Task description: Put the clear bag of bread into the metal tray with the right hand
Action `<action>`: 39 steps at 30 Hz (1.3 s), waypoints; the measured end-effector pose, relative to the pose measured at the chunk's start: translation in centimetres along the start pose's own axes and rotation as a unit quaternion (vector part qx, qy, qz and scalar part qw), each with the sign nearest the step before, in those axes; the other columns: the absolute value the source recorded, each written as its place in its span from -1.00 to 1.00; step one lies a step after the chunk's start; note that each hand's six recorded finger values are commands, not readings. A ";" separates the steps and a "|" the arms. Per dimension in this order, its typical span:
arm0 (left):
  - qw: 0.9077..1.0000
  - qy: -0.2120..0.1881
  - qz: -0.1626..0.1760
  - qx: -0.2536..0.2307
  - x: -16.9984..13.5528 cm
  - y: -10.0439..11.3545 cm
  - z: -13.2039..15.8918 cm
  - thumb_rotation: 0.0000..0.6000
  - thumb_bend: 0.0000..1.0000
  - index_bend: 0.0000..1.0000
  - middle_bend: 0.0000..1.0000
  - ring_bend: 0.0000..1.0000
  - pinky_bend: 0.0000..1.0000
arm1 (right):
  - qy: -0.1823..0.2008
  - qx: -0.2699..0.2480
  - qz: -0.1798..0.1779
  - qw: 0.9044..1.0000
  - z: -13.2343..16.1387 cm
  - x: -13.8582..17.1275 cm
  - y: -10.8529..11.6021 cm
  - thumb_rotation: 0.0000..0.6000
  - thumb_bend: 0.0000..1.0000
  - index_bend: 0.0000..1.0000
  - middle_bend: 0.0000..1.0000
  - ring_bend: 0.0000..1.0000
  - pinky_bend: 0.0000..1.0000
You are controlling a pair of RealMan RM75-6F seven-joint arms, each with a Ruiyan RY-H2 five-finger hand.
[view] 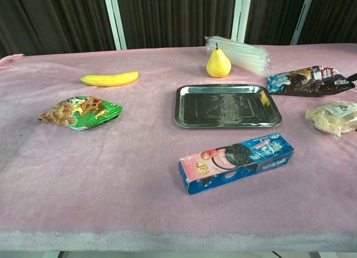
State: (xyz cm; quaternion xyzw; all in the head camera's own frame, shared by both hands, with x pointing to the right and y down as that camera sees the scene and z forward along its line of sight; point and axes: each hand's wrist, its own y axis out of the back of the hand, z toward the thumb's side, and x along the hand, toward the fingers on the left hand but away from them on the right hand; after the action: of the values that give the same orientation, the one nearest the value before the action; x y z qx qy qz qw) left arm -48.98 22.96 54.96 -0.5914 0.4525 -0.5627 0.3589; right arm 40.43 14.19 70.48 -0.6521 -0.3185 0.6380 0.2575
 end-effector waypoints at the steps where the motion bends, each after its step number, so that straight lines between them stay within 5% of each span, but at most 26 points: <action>1: 1.000 0.000 -0.001 0.000 0.0 0.0 0.0 1.00 -0.18 -0.80 -0.84 -0.89 -0.32 | 0.000 -0.001 0.000 1.000 0.0 0.0 0.0 1.00 -0.89 -1.00 -1.00 -1.00 -0.63; 20: 1.000 0.002 0.000 -0.002 0.1 0.1 -0.1 1.00 -0.18 -0.80 -0.84 -0.88 -0.32 | 0.004 0.011 0.014 1.000 -0.1 -2.6 -0.6 1.00 -0.89 -1.00 -1.00 -1.00 -0.62; 26: 1.000 0.003 0.005 -0.005 0.0 0.3 -0.3 1.00 -0.18 -0.80 -0.84 -0.88 -0.32 | 0.014 0.019 0.031 0.999 0.8 -4.8 -1.1 1.00 -0.89 -0.94 -0.93 -0.84 -0.50; 34: 1.000 0.003 0.007 -0.006 0.0 0.4 -0.3 1.00 -0.18 -0.80 -0.84 -0.88 -0.32 | 0.037 0.019 0.041 0.998 3.3 -6.4 -2.4 1.00 -0.77 -0.45 -0.59 -0.45 -0.18; 37: 1.000 0.004 0.008 -0.007 0.0 0.5 -0.4 1.00 -0.18 -0.80 -0.84 -0.88 -0.32 | 0.042 0.021 0.041 0.998 3.8 -6.7 -2.7 1.00 -0.50 -0.13 -0.36 -0.21 0.01; 39: 1.000 0.004 0.009 -0.009 -0.1 0.5 -0.4 1.00 -0.18 -0.80 -0.84 -0.88 -0.32 | 0.044 0.024 0.038 0.998 4.0 -6.8 -2.9 1.00 0.00 0.22 -0.10 0.03 0.21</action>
State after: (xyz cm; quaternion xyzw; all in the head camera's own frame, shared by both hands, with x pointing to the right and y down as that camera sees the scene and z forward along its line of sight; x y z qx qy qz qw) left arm -49.47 22.91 54.49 -0.5883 0.4642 -0.5580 0.3564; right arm 36.27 10.75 76.97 -0.6851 -0.2664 0.6251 0.2625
